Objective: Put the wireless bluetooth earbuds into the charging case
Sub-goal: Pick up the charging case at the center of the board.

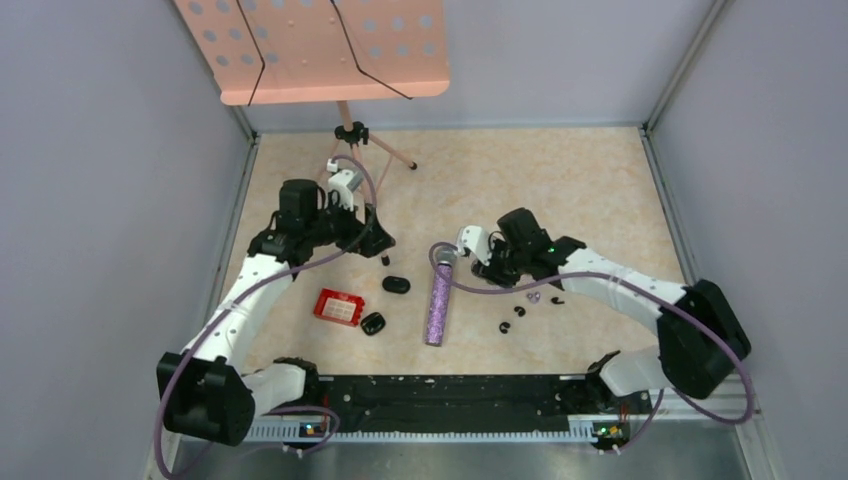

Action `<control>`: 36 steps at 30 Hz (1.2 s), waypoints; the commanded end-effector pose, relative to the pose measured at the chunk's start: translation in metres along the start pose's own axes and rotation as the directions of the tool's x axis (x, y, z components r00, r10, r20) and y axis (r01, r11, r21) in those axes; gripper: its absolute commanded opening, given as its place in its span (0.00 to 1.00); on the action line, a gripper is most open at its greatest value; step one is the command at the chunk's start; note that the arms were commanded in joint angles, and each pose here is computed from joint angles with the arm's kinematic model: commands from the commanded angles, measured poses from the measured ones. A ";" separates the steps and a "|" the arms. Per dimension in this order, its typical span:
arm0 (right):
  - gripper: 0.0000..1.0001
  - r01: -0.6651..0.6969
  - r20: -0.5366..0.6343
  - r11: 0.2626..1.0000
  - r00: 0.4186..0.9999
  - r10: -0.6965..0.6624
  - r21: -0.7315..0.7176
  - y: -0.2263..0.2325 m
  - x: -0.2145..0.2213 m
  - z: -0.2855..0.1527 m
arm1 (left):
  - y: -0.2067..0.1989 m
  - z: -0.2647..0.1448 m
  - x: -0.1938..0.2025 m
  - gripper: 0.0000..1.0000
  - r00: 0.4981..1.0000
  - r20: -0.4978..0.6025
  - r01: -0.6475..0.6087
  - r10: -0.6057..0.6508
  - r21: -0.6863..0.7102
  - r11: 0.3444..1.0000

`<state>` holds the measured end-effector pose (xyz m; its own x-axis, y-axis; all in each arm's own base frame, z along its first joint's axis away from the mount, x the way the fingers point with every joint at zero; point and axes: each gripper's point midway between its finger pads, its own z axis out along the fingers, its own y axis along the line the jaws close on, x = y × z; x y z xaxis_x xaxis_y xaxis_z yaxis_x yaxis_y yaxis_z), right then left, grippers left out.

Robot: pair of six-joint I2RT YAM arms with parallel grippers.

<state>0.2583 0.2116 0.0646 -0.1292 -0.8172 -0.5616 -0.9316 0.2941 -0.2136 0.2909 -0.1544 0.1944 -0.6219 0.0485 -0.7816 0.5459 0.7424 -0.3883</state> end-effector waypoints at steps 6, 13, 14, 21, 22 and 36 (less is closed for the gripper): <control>0.29 0.208 0.306 0.920 0.899 -0.313 0.331 -0.064 -0.120 -0.097 | -0.073 0.022 -0.076 0.93 0.982 0.169 -0.129 0.082 0.293 0.947; 0.29 0.168 0.447 0.883 0.811 -0.377 0.438 -0.086 -0.178 -0.133 | -0.111 0.027 -0.116 0.90 0.975 0.196 -0.180 0.100 0.450 0.875; 0.28 0.155 0.467 0.875 0.796 -0.385 0.458 -0.089 -0.186 -0.139 | -0.115 0.026 -0.117 0.87 0.977 0.191 -0.179 0.097 0.476 0.861; 0.28 0.201 0.429 0.780 0.741 -0.517 0.593 -0.103 -0.208 -0.158 | -0.123 0.031 -0.123 0.80 0.982 0.168 -0.161 0.081 0.544 0.824; 0.28 0.206 0.415 0.765 0.739 -0.530 0.611 -0.105 -0.208 -0.159 | -0.126 0.031 -0.126 0.79 0.982 0.174 -0.162 0.077 0.554 0.817; 0.29 0.242 0.365 0.666 0.681 -0.635 0.706 -0.111 -0.231 -0.172 | -0.144 0.042 -0.143 0.65 0.962 0.253 -0.235 0.107 0.558 0.796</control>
<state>0.3324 0.2738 0.3147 0.5580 -0.5987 -0.5747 -0.5028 0.3070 -0.8080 0.3190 -0.2882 0.3095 -0.5041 -0.0025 -0.8636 0.8376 0.2424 -0.4896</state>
